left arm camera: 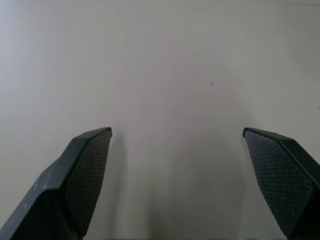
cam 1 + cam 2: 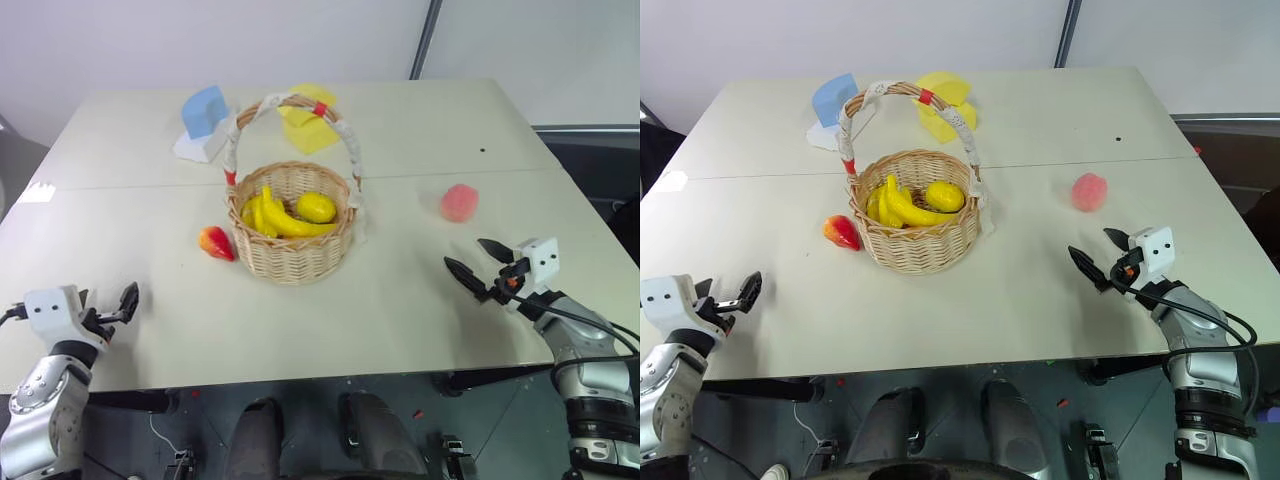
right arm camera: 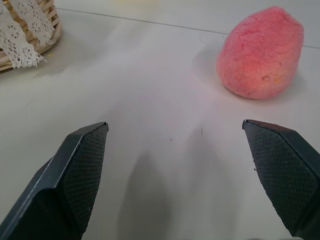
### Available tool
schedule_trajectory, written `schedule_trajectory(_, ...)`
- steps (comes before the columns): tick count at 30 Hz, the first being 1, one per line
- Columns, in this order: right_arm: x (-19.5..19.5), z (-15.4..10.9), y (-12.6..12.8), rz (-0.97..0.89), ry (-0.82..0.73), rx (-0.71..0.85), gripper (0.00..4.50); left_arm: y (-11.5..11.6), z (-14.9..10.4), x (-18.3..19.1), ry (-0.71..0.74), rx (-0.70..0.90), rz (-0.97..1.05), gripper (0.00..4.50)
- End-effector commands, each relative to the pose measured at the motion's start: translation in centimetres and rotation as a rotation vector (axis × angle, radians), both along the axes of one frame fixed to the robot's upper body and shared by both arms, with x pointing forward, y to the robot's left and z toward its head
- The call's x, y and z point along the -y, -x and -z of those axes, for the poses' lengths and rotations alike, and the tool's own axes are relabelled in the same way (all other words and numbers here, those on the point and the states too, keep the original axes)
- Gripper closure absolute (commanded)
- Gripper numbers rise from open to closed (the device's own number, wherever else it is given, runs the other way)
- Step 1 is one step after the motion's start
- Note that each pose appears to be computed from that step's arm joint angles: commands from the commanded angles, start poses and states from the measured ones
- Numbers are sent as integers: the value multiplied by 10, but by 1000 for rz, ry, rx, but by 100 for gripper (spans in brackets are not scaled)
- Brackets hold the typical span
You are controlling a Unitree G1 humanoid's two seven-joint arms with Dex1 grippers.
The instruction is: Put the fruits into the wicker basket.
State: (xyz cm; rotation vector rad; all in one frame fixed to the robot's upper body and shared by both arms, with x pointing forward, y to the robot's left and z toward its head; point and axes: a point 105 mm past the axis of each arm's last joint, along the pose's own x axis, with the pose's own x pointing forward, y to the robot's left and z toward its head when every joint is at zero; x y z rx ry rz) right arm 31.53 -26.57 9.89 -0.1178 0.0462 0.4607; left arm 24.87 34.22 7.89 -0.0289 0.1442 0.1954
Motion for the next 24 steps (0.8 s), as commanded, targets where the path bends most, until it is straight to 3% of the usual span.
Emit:
schedule_trajectory(1,1,-11,-1,-4,3,49,1,1,-18,-5,-45,42,-3,0)
schedule_trajectory(9,-5,-12,-1,-18,14,62,1,-9,-26,9,-6,72,70,0)
schedule_trajectory(14,-14,-29,0,-73,53,102,1,-15,-44,29,113,139,173,0)
schedule_trajectory(18,-35,-51,14,-214,99,115,1,-22,-56,59,250,131,327,0)
schedule_trajectory(24,-101,-83,58,-584,149,56,1,-45,-66,92,400,45,421,0)
